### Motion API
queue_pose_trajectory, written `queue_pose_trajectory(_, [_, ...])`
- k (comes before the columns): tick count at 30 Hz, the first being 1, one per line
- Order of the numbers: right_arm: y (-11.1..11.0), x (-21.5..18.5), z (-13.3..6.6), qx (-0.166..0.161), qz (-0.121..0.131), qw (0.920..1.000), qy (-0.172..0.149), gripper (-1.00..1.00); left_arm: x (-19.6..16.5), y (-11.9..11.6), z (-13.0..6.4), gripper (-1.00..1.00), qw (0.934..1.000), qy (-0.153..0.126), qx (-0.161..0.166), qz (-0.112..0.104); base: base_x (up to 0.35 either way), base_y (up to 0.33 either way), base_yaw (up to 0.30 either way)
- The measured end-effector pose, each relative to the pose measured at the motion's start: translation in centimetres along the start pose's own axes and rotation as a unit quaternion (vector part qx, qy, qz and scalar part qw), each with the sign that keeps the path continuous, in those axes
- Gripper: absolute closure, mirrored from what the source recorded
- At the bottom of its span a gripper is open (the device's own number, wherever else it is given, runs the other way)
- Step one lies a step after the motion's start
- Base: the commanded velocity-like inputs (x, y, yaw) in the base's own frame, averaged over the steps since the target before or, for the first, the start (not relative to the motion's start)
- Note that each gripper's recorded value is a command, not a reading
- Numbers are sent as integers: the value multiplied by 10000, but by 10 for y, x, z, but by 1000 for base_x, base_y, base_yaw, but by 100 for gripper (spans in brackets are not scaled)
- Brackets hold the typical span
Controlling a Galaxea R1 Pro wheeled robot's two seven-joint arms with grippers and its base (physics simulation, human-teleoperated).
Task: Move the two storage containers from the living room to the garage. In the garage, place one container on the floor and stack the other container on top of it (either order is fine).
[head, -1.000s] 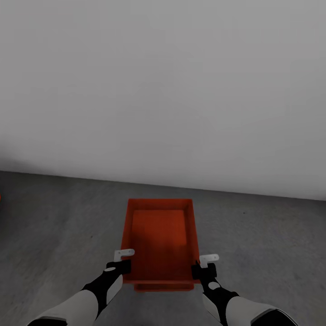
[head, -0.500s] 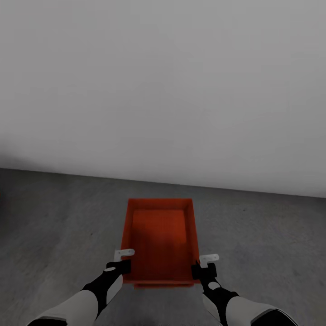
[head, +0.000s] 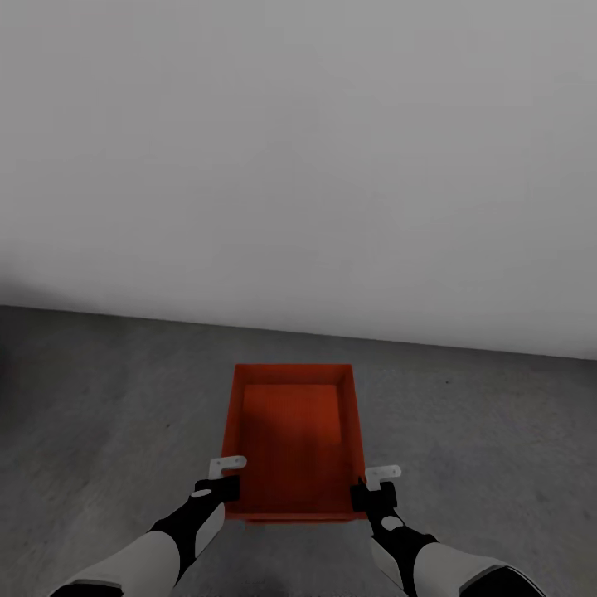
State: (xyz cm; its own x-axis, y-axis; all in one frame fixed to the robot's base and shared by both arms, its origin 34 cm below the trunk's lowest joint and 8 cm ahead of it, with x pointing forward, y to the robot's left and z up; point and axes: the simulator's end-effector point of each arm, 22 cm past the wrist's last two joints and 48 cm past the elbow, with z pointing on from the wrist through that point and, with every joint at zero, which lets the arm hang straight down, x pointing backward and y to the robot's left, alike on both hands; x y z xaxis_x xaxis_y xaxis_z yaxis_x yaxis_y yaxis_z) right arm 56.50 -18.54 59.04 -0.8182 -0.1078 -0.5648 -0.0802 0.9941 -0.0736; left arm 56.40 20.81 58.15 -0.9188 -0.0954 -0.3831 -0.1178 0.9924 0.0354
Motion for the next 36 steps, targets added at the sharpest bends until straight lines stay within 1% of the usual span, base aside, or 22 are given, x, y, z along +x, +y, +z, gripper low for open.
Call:
queue_pose_trajectory(20, [0, 0, 0, 0, -2, 10000, 0, 100, 0, 0, 0, 100, 10000, 1, 0, 0, 0, 0, 0])
queue_pose_trajectory(27, [0, 0, 0, 1, 1, 10000, -5, 100, 0, 0, 0, 100, 10000, -4, 2, 0, 0, -92, 0])
queue_pose_trajectory(36, [0, 0, 0, 0, -1, 10000, 0, 100, 0, 0, 0, 100, 10000, 1, 1, -1, 0, -16, 0])
